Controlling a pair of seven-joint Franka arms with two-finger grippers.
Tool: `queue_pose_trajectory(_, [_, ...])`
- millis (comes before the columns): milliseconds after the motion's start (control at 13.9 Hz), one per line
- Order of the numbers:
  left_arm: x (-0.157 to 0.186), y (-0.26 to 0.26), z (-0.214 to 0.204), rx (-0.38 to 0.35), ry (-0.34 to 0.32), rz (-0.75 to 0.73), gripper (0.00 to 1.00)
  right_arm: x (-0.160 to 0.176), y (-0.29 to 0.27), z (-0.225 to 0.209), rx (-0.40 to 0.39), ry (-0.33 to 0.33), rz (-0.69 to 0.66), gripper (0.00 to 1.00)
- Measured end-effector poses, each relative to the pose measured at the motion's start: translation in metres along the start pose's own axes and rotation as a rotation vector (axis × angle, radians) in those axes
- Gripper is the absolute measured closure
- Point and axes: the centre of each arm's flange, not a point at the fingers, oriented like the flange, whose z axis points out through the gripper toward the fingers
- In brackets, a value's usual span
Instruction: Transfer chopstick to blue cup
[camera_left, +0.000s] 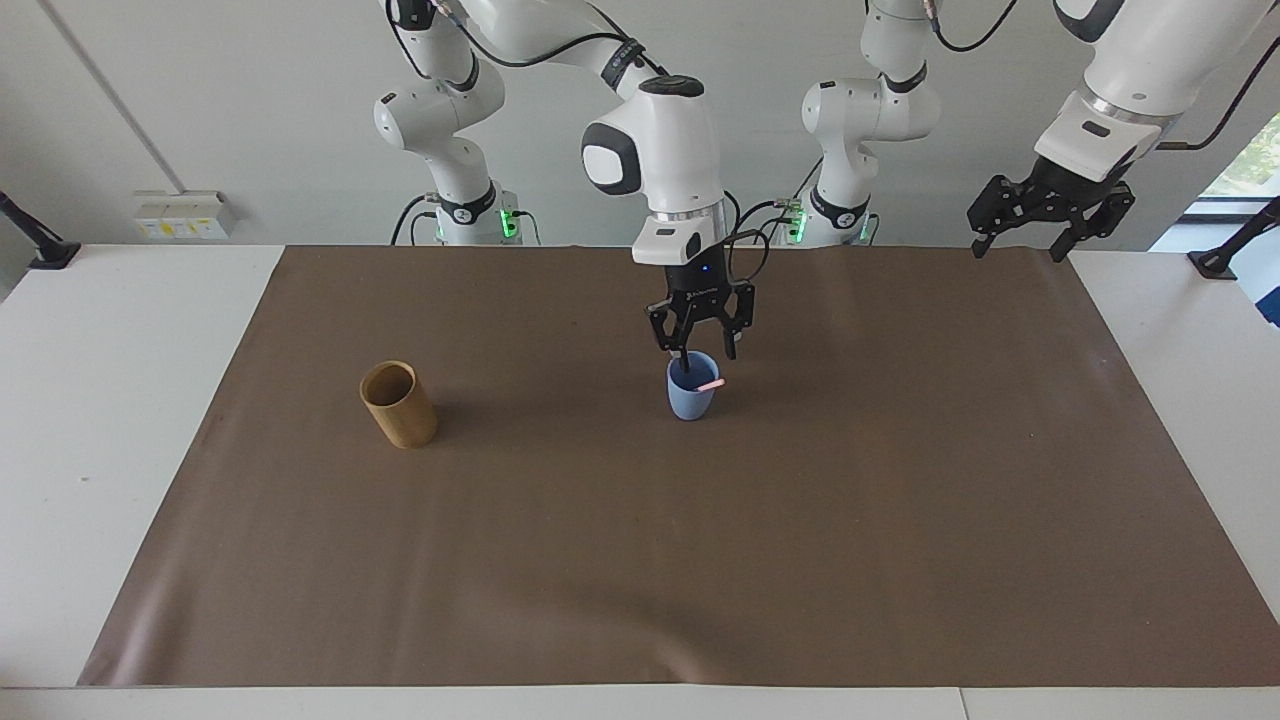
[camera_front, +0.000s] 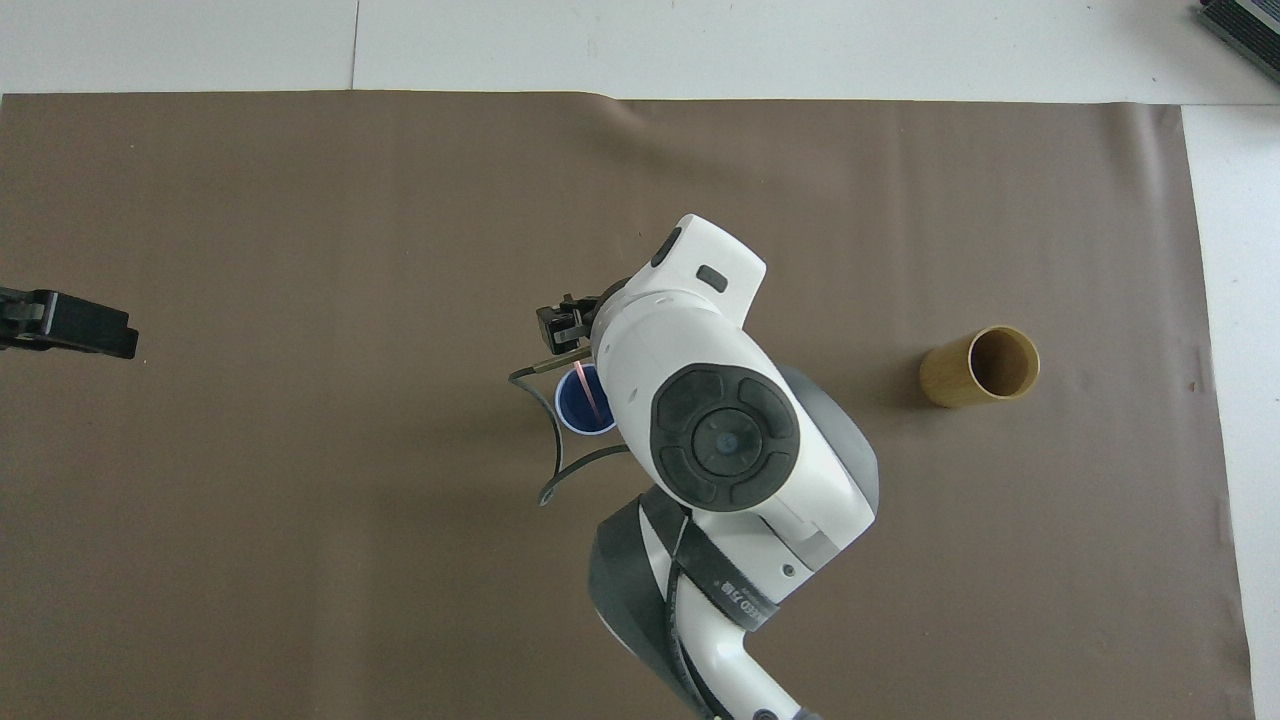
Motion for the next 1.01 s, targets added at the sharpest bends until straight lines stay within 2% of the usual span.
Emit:
queue_pose_trajectory(288, [0.000,0.000,0.000,0.000,0.000,0.000,0.00,0.024,0.076,-0.036,-0.070,-0.017,0.112,0.00])
queue_pose_trajectory(432, [0.000,0.000,0.000,0.000,0.000,0.000,0.00,0.030,0.115,-0.063,-0.108,-0.058,0.179,0.00])
queue_pose_trajectory(648, [0.000,0.000,0.000,0.000,0.000,0.000,0.00,0.033,0.169,-0.101,-0.115,-0.141,0.237,0.00])
queue_pose_trajectory(1008, [0.000,0.000,0.000,0.000,-0.002,-0.001,0.00,0.019,0.237,-0.131,-0.162,-0.251,0.276,0.00])
